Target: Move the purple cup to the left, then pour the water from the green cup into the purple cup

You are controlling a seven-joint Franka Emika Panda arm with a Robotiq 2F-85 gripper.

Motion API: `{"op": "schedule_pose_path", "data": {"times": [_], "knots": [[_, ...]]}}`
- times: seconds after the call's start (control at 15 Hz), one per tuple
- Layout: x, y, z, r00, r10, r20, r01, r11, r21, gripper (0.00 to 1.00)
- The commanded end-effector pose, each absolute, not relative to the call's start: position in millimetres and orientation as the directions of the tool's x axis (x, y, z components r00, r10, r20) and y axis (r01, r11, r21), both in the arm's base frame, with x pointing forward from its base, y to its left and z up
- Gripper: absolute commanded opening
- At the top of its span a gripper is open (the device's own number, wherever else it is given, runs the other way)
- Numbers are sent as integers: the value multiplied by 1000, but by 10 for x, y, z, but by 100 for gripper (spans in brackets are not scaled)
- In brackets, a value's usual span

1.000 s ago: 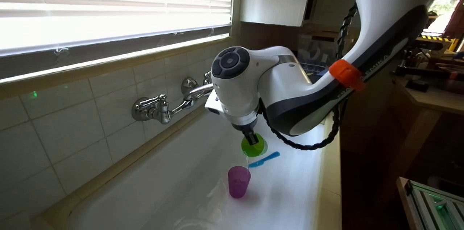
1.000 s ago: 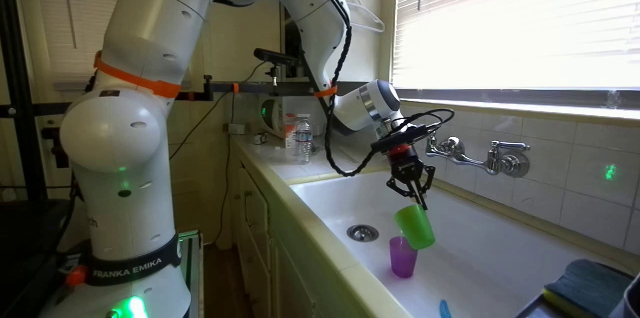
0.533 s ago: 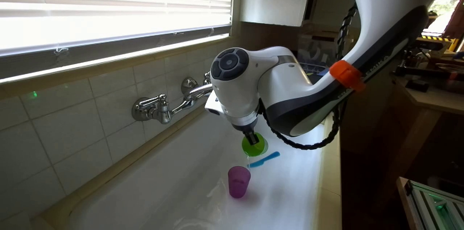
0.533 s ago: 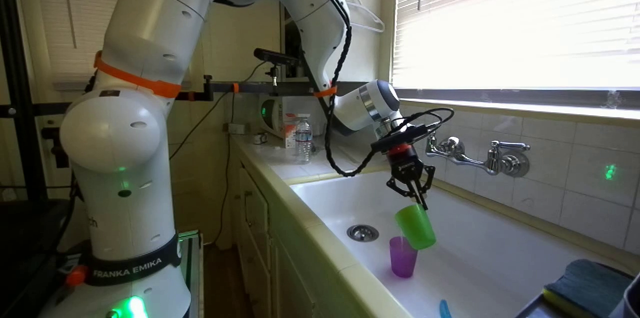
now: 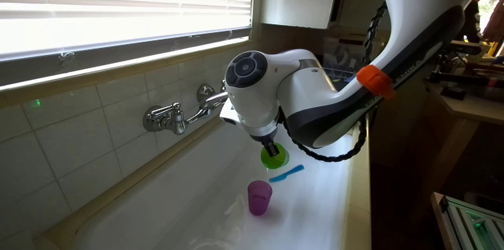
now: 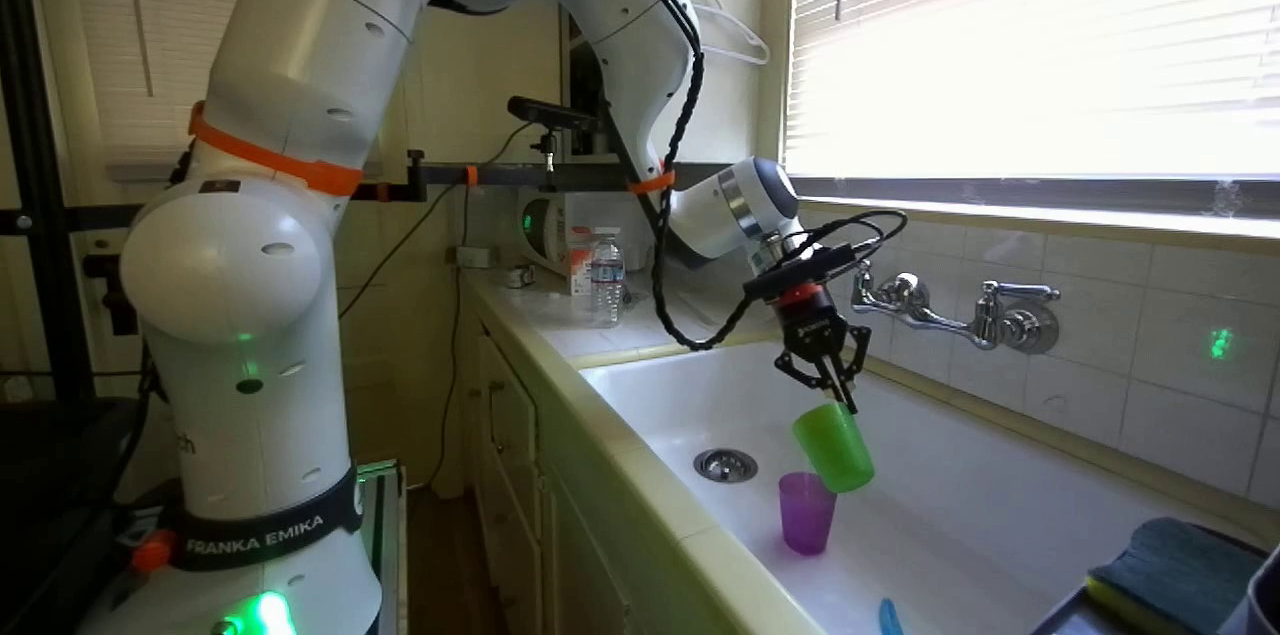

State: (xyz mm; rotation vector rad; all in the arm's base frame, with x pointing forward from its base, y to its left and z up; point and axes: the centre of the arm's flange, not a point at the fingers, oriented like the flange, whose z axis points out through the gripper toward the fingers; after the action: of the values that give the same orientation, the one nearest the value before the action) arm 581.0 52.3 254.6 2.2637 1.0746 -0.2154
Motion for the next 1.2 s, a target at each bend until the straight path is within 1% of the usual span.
{"op": "schedule_pose_path", "data": {"times": [0.0, 0.73, 1.13], "knots": [[5837, 583, 2516, 658, 628, -416, 745, -463, 480, 1], [5845, 618, 2426, 651, 630, -422, 752, -462, 471, 1], [5855, 508, 2479, 678, 629, -381, 728, -505, 463, 1]]}}
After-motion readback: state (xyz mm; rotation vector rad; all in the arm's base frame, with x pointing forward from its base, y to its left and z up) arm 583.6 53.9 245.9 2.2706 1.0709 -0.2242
